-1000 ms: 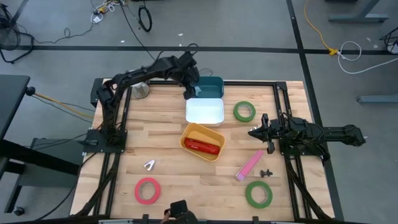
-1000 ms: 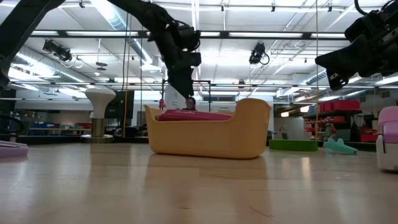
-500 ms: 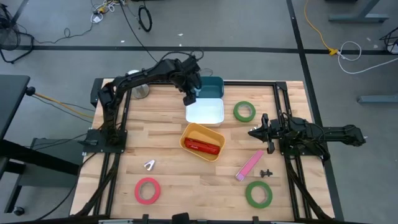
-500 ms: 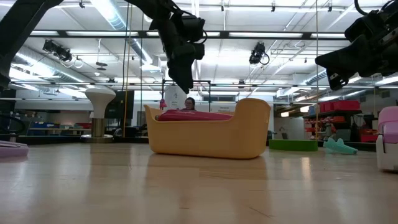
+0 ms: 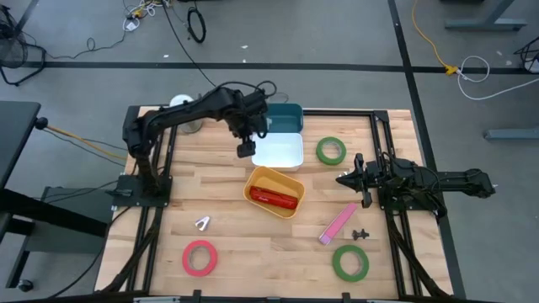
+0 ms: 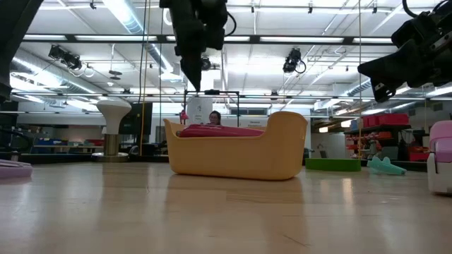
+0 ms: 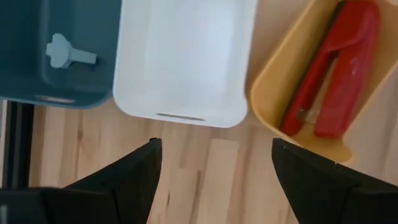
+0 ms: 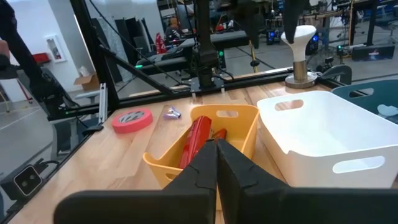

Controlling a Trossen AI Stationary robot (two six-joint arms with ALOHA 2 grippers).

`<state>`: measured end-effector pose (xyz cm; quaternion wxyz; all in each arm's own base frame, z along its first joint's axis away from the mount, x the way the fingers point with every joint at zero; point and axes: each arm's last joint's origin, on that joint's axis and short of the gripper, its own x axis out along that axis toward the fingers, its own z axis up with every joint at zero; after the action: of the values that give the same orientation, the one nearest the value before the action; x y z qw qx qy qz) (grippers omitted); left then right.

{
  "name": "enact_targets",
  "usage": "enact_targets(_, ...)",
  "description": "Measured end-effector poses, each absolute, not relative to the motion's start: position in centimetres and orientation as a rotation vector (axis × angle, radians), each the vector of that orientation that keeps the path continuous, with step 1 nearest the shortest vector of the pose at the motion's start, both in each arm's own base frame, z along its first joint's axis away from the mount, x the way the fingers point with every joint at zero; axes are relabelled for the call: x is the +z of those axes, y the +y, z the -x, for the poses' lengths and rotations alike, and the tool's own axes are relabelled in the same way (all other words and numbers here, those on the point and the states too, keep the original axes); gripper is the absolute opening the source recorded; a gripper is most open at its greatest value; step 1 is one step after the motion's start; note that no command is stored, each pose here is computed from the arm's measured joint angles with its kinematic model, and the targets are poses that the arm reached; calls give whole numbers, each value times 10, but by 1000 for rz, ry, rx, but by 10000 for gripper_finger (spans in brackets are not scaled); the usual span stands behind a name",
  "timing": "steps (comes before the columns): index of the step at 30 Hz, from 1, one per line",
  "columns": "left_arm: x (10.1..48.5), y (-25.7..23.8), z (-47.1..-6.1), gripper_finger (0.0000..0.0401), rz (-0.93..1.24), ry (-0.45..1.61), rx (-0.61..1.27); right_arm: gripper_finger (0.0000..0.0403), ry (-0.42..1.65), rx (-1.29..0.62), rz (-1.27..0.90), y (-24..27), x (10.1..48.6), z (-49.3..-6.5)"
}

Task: Pick and place Stapler, Stapler remover, tape
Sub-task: Put the violet stapler remover into the blue bin

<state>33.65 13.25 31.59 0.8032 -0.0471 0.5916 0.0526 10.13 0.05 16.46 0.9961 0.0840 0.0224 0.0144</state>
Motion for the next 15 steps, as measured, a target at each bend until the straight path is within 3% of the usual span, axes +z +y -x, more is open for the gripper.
enact_targets(8, 318, 118, -334, 303, 90, 1240, 128, 7, 45, 33, -168, 1, 165, -101)
enact_targets(15, 297, 94, -311, 303, 131, 1262, 129, 7, 45, 32, -168, 1, 165, -101)
